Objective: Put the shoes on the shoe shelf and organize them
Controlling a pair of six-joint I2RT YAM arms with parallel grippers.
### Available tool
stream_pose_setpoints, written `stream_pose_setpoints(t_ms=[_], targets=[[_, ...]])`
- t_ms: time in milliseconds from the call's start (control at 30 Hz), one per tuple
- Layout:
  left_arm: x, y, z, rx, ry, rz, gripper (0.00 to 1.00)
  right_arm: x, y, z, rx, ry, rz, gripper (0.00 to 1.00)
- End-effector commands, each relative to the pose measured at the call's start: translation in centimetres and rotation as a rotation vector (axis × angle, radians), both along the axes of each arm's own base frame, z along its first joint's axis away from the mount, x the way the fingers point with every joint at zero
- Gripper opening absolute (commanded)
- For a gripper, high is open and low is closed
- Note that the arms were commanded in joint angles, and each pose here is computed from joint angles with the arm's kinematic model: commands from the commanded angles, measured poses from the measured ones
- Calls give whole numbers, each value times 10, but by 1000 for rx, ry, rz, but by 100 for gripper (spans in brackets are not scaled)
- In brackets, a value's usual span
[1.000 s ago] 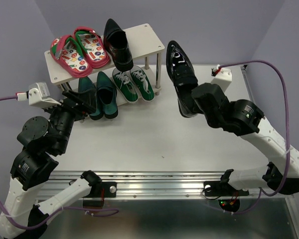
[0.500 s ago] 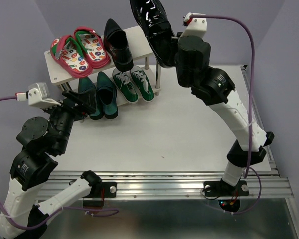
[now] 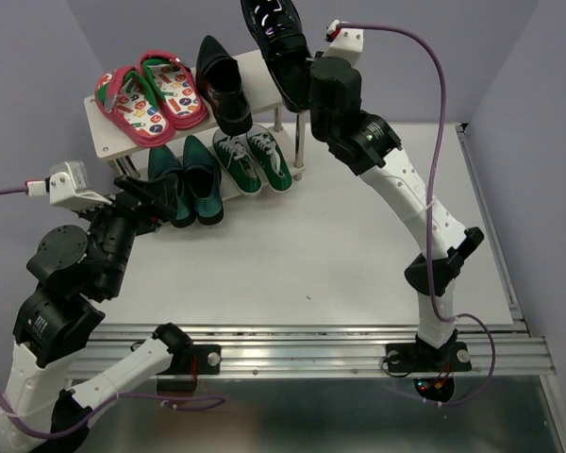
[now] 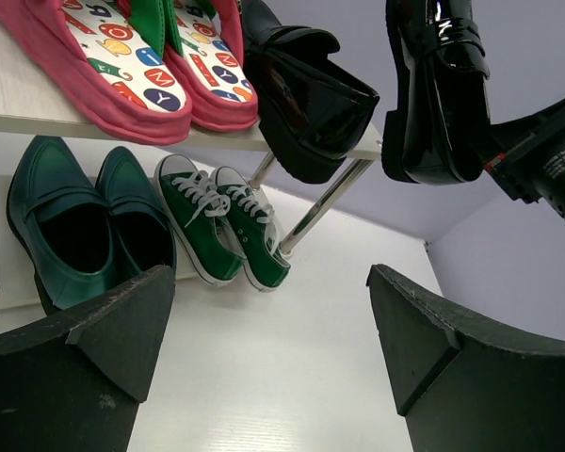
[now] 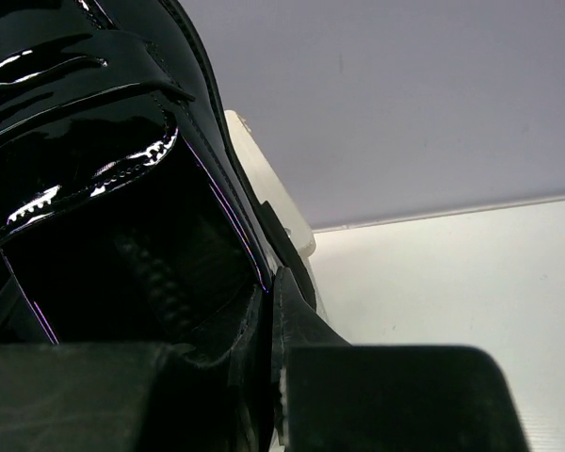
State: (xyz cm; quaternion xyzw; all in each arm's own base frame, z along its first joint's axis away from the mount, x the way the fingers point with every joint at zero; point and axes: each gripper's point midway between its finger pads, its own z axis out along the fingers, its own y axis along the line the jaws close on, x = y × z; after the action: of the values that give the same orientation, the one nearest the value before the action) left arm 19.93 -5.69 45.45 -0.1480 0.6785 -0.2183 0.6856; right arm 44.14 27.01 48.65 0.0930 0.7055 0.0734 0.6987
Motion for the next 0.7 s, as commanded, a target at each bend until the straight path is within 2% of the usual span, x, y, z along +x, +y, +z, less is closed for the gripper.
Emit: stream_pose_setpoints(t_ms=[0,667], targets=[[-7,7,15,-38,-39,11,95,-3,-6,69,291,-194,12,1],[-9,12,14,-38,-35,28,95,35,19,15,374,-107,26,1]])
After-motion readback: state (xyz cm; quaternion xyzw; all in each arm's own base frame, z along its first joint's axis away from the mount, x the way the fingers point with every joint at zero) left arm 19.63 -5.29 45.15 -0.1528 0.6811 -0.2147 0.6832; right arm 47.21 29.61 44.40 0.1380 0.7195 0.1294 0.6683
